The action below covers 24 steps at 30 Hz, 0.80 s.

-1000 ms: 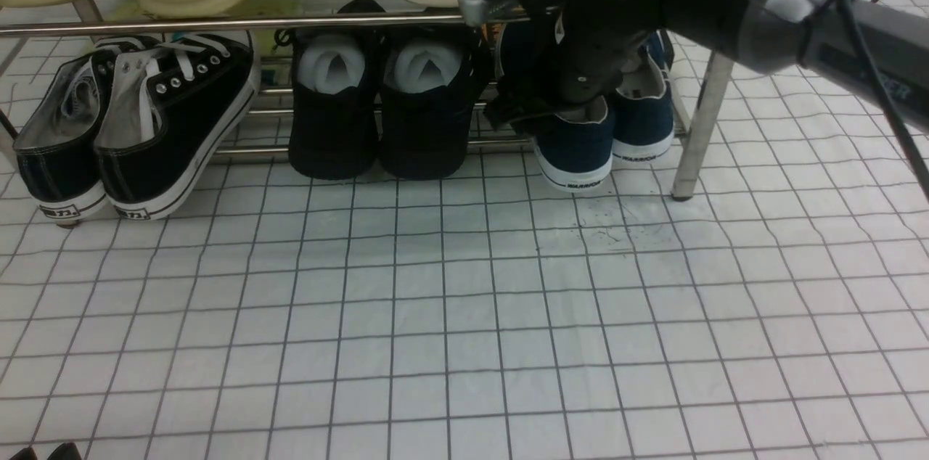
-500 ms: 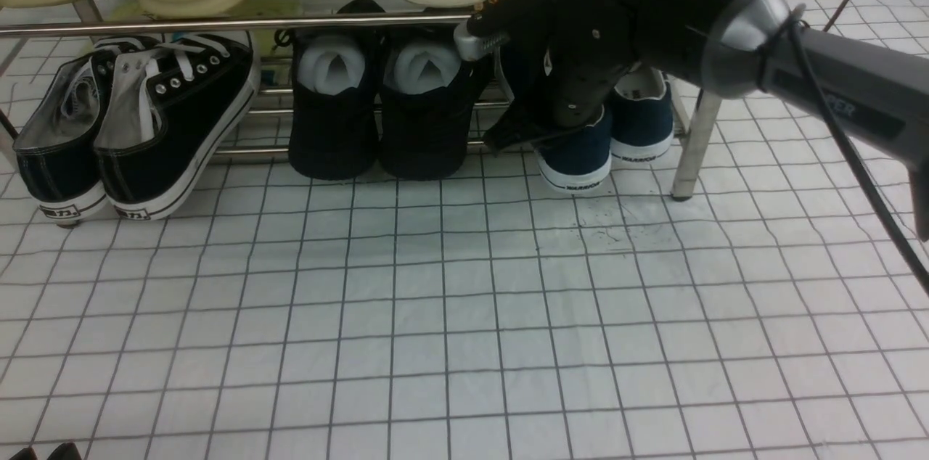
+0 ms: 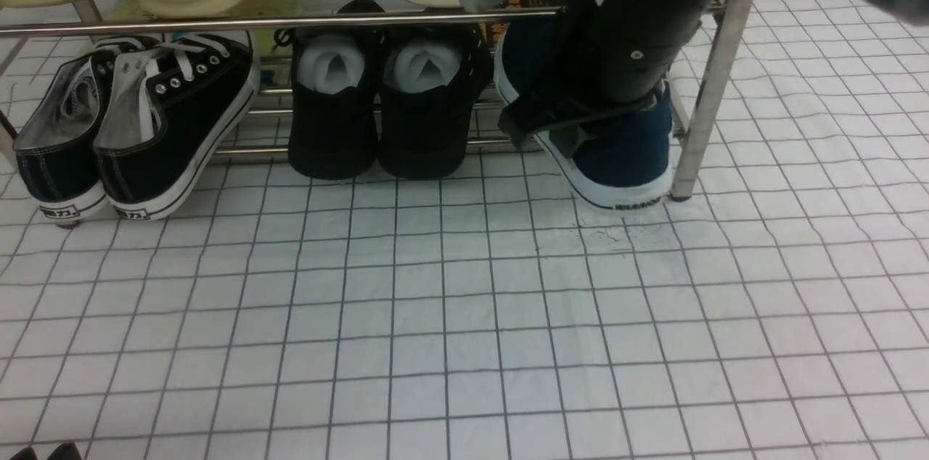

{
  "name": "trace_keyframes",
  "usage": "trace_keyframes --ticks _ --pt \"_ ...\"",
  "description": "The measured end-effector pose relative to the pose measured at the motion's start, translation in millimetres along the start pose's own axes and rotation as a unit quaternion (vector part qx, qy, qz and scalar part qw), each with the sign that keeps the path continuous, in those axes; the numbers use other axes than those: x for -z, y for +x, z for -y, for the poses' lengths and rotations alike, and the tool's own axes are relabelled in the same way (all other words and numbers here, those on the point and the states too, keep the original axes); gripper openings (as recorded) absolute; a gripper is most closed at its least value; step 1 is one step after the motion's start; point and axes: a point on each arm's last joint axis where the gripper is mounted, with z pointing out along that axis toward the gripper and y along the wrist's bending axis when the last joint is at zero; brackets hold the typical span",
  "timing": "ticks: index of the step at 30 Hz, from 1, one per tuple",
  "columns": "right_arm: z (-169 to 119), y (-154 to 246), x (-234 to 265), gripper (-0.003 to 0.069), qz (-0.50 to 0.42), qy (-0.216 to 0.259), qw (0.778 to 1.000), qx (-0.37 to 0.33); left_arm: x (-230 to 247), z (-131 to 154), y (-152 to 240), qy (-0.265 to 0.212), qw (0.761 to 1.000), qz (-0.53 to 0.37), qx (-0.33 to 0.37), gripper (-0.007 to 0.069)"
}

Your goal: Take the shoes off the shelf with your hand from the white checkered tablecloth.

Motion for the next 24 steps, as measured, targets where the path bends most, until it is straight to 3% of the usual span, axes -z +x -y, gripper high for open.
trace_keyframes --ticks 5,11,24 --pt "-7 44 5 0.0033 -0.044 -0.008 0.999 -0.030 0 0 0 0.000 1.000 0.000 0.000 0.0239" --pt "-22 78 -23 0.0033 -0.117 -0.014 0.992 -0.047 0 0 0 0.000 1.000 0.000 0.000 0.0239" --pt "-37 69 -71 0.0033 -0.084 -0.032 0.994 -0.058 0 0 0 -0.001 1.000 0.000 -0.001 0.0239"
